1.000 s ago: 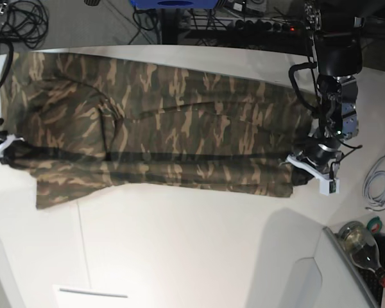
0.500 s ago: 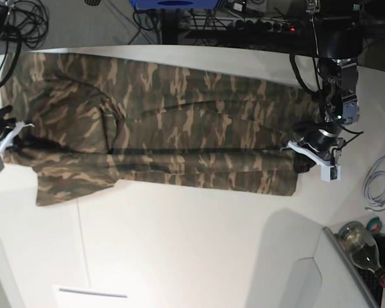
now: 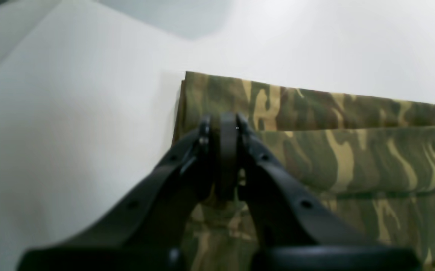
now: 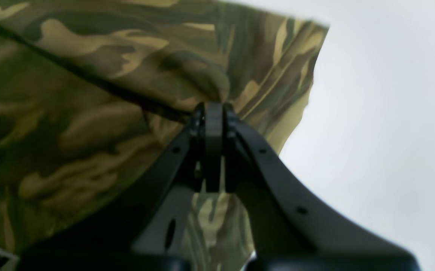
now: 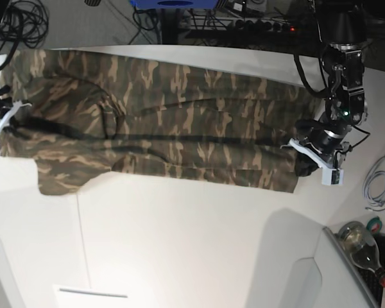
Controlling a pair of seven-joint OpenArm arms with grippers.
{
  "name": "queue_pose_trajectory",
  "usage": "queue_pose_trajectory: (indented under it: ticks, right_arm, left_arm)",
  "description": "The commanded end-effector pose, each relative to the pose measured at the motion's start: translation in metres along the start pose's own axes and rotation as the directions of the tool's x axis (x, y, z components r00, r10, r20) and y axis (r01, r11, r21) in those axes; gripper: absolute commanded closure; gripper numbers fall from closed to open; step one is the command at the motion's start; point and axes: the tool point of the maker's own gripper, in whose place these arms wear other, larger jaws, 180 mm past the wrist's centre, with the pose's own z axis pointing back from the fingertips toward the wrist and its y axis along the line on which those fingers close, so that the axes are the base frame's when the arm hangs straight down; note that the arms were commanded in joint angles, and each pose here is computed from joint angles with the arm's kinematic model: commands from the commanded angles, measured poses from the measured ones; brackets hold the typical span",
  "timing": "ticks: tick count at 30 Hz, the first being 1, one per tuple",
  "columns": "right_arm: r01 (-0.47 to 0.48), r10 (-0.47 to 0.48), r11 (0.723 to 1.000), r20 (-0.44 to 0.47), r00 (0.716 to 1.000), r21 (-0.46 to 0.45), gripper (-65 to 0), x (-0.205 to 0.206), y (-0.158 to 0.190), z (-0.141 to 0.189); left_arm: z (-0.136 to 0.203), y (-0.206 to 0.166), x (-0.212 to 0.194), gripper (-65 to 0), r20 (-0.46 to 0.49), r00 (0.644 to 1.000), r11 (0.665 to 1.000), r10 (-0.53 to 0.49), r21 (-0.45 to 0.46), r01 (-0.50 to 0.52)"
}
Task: Layout the t-shirt on the table in an organized manner, then fold the t-shirt properly
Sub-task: 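Fold the shirt in half with both grippers, bringing the hem toward the collar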
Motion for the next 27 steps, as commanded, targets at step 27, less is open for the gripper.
queue_pose_trajectory:
  ticks: [27]
  right_arm:
    - [-0.004, 0.004, 1.000, -0.060, 0.998, -0.006, 0.0, -0.022, 0.002, 0.009]
  left_arm:
    - [0.004, 0.019, -0.028, 0.0, -0.074, 0.997, 1.000, 0.002, 0.031, 0.000]
